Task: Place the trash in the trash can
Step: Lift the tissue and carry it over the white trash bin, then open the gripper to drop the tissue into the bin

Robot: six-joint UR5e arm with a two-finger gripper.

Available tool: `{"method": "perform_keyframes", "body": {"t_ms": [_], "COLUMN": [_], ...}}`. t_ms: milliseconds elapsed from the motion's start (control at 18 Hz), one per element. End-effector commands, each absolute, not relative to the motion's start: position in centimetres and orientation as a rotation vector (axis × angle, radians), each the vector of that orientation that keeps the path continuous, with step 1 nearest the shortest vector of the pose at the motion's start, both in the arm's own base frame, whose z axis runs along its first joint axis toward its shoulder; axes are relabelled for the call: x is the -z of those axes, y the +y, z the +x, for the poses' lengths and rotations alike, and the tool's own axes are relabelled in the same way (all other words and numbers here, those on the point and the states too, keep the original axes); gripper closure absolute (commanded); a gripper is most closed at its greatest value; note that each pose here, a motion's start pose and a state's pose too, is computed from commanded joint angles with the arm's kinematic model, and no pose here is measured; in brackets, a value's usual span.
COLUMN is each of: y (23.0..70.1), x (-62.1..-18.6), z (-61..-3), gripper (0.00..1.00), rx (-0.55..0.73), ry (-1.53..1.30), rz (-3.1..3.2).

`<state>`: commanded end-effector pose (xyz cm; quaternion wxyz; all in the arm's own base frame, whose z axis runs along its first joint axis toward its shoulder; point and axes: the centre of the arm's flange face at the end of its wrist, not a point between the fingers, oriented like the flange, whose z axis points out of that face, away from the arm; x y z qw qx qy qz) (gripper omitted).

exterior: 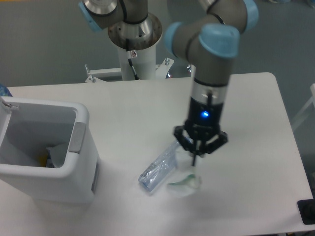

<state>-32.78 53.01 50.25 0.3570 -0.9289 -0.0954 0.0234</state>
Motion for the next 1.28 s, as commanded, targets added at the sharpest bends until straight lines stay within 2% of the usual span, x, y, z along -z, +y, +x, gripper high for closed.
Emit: {"method": "perform_keyframes", "body": {"t_ms": [333, 556, 611, 778, 833, 944, 1167, 1278], "y": [54.9, 55.7, 56.0, 56.9, 57.0, 57.3, 57.4, 56.6], "x": [-57.5, -58.9, -58.6, -57.3, -56.5, -55.4, -55.3, -55.5], "z": [-22.0, -16.4, -15.2, -12.2, -11.7, -11.7, -12.5, -16.7], "gripper": [1.0, 1.0, 0.95, 0.66, 0.47, 0.0, 0.0, 0.0], "rx": [-0.05, -0.016, 0.006, 0.066, 0.105, 0.145, 0.164, 0.125], "ry": [-0.098, -0.01, 0.016, 0.074, 0.079, 0.043, -0.01, -0.092], "rz": [-2.306, -2.29, -2.293, -2.308, -2.312, -2.326, -2.326, -2.318]}}
